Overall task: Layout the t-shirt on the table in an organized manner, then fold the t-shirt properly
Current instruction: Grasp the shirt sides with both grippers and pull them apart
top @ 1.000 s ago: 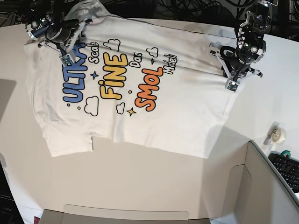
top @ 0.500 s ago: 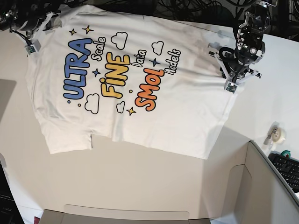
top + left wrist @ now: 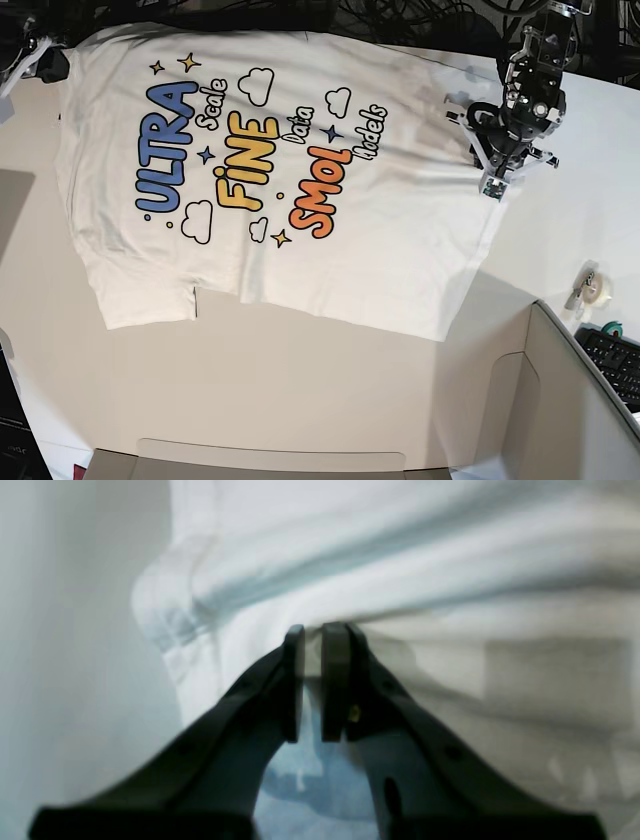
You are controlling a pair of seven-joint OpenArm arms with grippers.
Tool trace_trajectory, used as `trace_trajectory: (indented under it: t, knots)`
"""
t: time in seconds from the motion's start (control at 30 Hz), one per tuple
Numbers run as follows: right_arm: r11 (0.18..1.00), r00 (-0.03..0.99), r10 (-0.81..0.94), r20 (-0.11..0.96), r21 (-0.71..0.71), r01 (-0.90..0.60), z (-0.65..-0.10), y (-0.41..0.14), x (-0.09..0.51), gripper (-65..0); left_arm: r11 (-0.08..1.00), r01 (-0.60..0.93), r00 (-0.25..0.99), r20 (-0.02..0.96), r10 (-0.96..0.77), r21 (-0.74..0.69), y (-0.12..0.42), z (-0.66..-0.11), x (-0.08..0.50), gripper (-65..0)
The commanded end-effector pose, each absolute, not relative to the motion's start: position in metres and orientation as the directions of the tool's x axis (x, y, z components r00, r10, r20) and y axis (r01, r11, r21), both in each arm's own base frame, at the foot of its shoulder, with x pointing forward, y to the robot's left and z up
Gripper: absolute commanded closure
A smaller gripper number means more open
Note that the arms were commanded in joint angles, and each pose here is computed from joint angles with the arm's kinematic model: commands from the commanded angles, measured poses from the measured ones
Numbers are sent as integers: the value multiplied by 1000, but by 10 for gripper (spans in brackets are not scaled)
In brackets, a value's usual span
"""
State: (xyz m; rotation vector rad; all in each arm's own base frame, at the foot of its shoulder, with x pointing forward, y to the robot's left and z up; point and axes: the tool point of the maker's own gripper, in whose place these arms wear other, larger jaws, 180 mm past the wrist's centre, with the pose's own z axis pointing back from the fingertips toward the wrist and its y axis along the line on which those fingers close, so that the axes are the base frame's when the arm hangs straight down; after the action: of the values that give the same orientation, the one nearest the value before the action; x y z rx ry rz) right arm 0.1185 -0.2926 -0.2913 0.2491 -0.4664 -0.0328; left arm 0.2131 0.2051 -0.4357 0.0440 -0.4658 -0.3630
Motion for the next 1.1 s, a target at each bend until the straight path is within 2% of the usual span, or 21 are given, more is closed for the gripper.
trace_trajectory:
  t: [0.0, 0.07, 0.27, 0.47, 0.63, 0.73, 0.9, 1.07]
  knots:
    - [965, 873, -95, 479, 260, -38, -286, -286, 127, 0, 923, 382, 857, 351, -376, 57, 191, -444, 187, -69]
    - [963, 846, -122, 519, 269, -27, -290, -280, 141, 0, 921, 382, 830, 411, -377, 74, 187, -424, 199, -69]
    - [973, 805, -109, 584, 229, -34, -309, -253, 190, 0, 923, 371, 786, 495, -371, 101, 176, -376, 210, -69]
    - [993, 750, -79, 657, 115, 3, -306, -244, 245, 0, 936, 335, 733, 595, -329, 105, 166, -349, 250, -69]
    - [996, 761, -55, 647, -16, 86, -310, -254, 257, 0, 947, 310, 711, 639, -293, 89, 160, -342, 285, -69]
    - [986, 802, -61, 594, -87, 140, -324, -262, 243, 0, 959, 276, 742, 619, -256, 66, 167, -355, 305, -69]
    - [967, 869, -74, 489, -179, 183, -349, -271, 207, 0, 960, 278, 820, 510, -258, 39, 171, -396, 311, -67]
    - [965, 885, -112, 452, -164, 206, -368, -278, 217, 0, 956, 291, 839, 473, -271, 32, 169, -410, 308, -67]
